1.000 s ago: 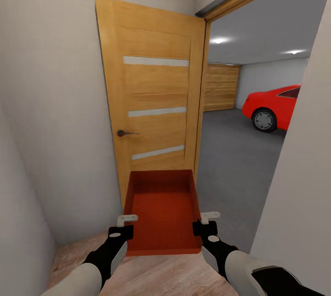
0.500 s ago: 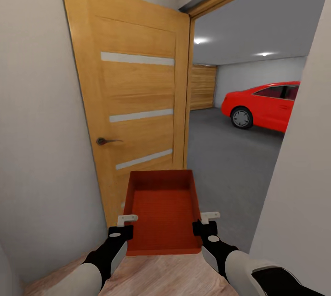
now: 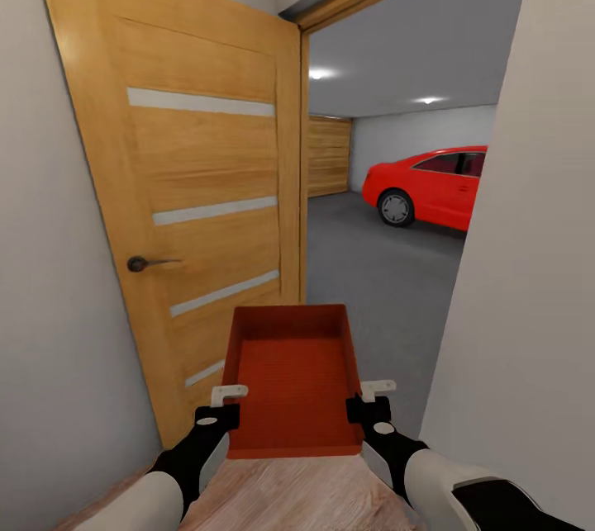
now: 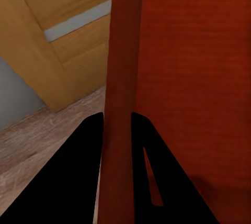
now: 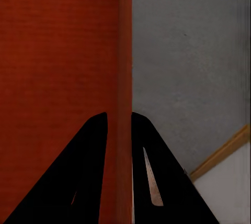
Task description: Move the two storage containers from the living room to the garage. In the garage, place one container on the floor and stack the other container on top of it (either order is fine).
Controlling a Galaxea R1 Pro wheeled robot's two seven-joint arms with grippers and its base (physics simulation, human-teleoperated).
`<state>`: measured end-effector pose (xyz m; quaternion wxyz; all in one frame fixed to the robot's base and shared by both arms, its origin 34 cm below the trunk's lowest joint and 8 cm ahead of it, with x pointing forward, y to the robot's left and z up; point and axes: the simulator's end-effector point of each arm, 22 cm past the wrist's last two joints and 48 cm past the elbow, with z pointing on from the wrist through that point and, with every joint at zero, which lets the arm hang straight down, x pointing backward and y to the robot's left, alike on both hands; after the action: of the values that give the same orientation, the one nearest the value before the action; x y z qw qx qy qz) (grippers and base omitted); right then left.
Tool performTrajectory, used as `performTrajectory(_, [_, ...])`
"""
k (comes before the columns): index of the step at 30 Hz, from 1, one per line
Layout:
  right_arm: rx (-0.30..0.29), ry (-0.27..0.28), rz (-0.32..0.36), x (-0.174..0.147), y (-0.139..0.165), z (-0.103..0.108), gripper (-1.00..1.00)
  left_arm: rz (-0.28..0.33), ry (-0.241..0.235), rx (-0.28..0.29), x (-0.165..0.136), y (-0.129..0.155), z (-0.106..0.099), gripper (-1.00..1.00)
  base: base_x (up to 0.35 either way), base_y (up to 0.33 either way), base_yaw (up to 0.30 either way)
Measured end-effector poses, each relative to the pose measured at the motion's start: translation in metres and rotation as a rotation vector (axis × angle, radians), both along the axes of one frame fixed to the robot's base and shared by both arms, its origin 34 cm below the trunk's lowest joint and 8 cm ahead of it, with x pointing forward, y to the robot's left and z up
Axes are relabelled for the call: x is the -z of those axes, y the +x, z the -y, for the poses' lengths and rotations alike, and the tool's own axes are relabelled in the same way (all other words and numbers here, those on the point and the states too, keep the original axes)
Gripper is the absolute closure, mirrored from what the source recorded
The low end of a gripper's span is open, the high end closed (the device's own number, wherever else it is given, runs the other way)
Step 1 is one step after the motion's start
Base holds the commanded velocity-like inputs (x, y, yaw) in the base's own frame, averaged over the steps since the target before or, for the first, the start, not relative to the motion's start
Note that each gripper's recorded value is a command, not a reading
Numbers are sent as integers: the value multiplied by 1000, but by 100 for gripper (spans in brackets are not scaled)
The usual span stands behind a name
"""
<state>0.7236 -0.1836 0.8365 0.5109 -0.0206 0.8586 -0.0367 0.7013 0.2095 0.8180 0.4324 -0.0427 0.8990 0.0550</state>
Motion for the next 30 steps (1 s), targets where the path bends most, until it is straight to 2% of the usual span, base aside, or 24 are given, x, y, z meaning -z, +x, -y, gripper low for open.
performTrajectory(8, [0, -1, 1, 0, 0, 0, 100, 1, -1, 0, 0, 0, 0, 100, 38, 22, -282])
performTrajectory(30, [-1, -1, 1, -1, 0, 0, 100, 1, -1, -3, 0, -1, 0, 100, 237, 210, -282])
